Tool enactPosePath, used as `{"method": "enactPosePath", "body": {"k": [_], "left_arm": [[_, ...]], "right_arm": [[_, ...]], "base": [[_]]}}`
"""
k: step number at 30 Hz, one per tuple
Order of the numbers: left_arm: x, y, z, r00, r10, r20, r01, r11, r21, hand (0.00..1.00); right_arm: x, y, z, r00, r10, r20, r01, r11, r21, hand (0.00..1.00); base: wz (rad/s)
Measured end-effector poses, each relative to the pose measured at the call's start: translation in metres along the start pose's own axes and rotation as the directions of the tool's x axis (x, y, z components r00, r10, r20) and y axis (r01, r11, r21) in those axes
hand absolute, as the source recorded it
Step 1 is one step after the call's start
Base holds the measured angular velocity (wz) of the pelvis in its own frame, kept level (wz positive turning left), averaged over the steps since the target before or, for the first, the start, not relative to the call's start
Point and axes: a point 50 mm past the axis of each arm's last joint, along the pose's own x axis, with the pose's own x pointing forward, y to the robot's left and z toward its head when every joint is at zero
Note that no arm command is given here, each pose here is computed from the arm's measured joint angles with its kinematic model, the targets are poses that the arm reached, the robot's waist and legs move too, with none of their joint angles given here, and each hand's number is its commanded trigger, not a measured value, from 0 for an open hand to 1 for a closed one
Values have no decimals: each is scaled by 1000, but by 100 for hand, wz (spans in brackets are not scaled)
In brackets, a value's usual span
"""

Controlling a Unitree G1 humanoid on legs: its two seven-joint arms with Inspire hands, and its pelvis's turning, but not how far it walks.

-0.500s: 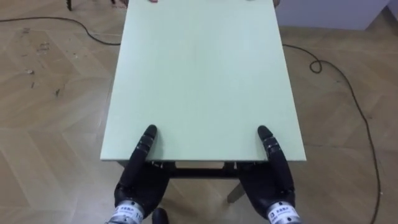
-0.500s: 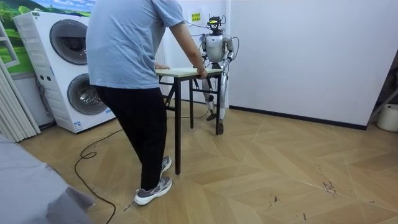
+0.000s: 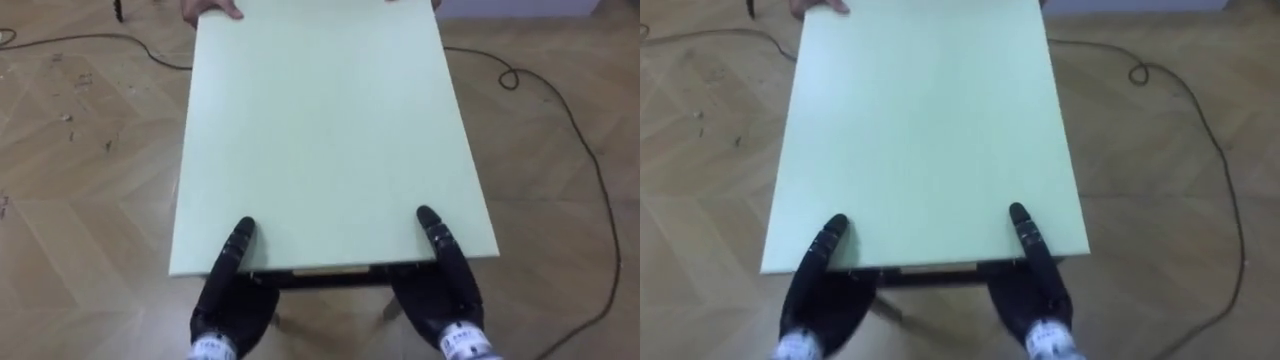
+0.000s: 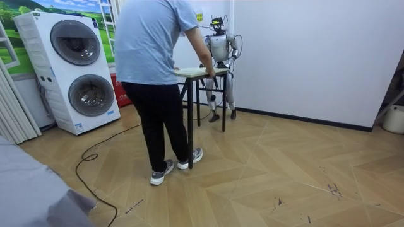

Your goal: Move table with human

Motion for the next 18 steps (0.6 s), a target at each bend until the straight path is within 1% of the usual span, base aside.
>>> {"method": "enactPosePath", "body": {"k": [1,5,7,10,11,16,18], "left_arm": [[-1,-2,1,1000,-16,9,16,1000,-3,100],[2,-4,0,1000,-25,-1,25,1000,-4,100],[9,-13,-1,999,-54,5,54,999,6,100],[15,-18,-3,998,-63,4,63,998,14,100],[16,-17,-4,998,-59,1,59,998,13,100],[15,0,-11,1000,15,-25,-14,1000,17,100],[14,2,-11,999,23,-30,-23,1000,12,100]], "right_arm": [[0,4,0,1000,22,1,-22,1000,-2,100],[0,4,2,999,31,15,-31,999,-8,100],[4,9,5,998,47,36,-47,999,-4,100],[6,11,10,997,55,56,-55,998,-1,100],[6,10,11,997,53,57,-53,999,-6,100],[-4,-5,9,998,-4,63,6,999,-33,100],[-3,-6,9,998,-11,59,14,999,-37,100]], "base": [[0],[27],[29],[18],[7],[-3],[-11]]}}
